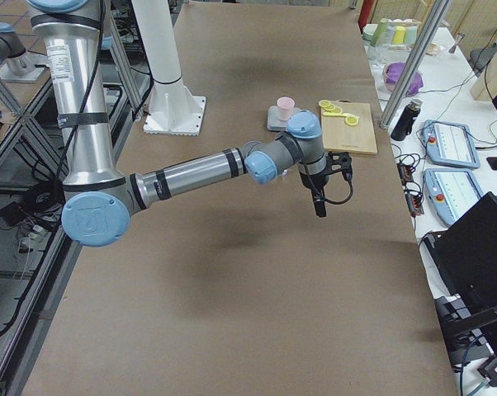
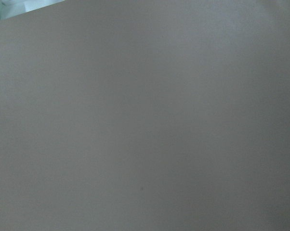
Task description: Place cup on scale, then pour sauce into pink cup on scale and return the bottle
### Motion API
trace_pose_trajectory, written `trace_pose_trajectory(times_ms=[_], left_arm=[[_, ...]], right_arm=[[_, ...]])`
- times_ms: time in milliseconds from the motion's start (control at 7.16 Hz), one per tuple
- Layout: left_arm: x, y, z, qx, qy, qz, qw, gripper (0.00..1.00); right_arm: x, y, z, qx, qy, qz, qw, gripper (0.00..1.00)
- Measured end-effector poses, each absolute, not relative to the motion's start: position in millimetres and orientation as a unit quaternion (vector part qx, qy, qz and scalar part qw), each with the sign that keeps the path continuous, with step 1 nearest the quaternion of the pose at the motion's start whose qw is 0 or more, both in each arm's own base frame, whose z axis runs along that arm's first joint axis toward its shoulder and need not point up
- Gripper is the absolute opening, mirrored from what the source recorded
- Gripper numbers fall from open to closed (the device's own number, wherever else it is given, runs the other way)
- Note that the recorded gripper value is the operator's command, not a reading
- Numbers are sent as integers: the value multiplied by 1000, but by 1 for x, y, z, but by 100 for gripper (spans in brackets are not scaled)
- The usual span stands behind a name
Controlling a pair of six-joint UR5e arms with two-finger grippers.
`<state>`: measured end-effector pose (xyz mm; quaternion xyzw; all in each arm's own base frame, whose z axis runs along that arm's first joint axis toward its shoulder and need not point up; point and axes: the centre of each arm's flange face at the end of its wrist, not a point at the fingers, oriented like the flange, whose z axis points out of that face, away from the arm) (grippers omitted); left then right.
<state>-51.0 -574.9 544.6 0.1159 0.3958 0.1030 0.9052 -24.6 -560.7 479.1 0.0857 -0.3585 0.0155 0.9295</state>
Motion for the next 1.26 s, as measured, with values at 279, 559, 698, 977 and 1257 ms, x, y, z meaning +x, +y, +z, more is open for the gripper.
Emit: trace_pose_trajectory(times_ms=[279, 559, 698, 977, 1257], left_arm=[[-59, -567, 562, 87, 398, 84, 910, 100], [-62, -557, 577, 65, 400, 73, 911, 100], [-62, -553, 584, 57, 401, 69, 912, 100], [-61, -549, 597, 44, 402, 64, 912, 100], [-61, -547, 610, 31, 403, 57, 913, 100]], right_arm=[[5, -555, 492, 54, -351, -11, 935, 100], [23, -546, 505, 27, -347, -10, 938, 100], [28, -540, 514, 17, -347, -7, 938, 100], [31, -532, 525, 6, -348, -4, 937, 100], [31, -530, 523, 6, -348, -4, 937, 100]])
